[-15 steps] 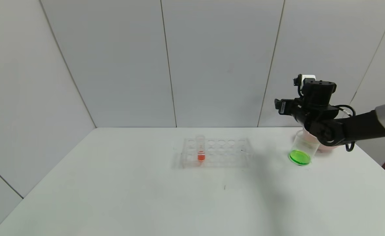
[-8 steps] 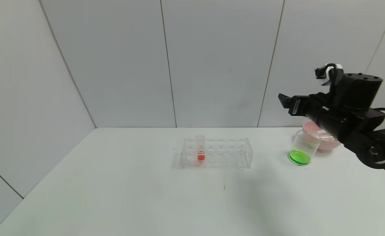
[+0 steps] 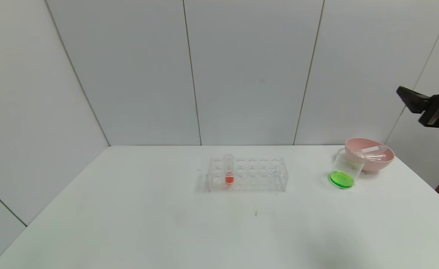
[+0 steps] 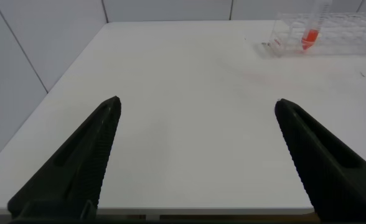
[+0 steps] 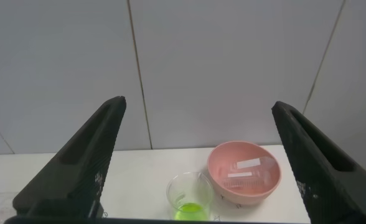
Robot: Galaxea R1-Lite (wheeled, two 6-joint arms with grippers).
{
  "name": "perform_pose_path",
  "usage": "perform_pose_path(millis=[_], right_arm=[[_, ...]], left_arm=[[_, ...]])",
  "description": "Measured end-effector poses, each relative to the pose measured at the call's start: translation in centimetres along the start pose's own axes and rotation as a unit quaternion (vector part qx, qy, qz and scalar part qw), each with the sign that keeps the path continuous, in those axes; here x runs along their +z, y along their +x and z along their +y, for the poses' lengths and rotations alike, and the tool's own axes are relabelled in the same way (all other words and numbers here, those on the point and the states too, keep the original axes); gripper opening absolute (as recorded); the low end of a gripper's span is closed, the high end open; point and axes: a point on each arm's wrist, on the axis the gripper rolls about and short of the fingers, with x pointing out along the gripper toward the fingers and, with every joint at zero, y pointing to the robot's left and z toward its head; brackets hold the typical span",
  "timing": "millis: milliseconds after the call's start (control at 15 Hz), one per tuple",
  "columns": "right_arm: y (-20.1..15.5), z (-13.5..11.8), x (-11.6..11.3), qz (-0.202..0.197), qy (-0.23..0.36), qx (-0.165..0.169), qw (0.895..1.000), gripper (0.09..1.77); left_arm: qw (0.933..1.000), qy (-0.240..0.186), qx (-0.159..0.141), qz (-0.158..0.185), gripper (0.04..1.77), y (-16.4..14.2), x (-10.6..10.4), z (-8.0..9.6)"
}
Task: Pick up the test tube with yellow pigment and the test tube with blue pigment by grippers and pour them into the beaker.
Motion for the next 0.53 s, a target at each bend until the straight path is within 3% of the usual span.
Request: perform_pose_path(millis=[267,533], right_arm=[[-8.8,-0.8,2.4,-0.065,-0.012,0.03,0.997,1.7],[-17.4,-1.0,1.8,-0.105,-0.038,0.059,0.992,1.7]], left_arm=[[1.0,0.0,0.0,0.0,1.76,0.0,0.0,0.0],[1.0,0.0,0.0,0.0,1.76,0.0,0.0,0.0]])
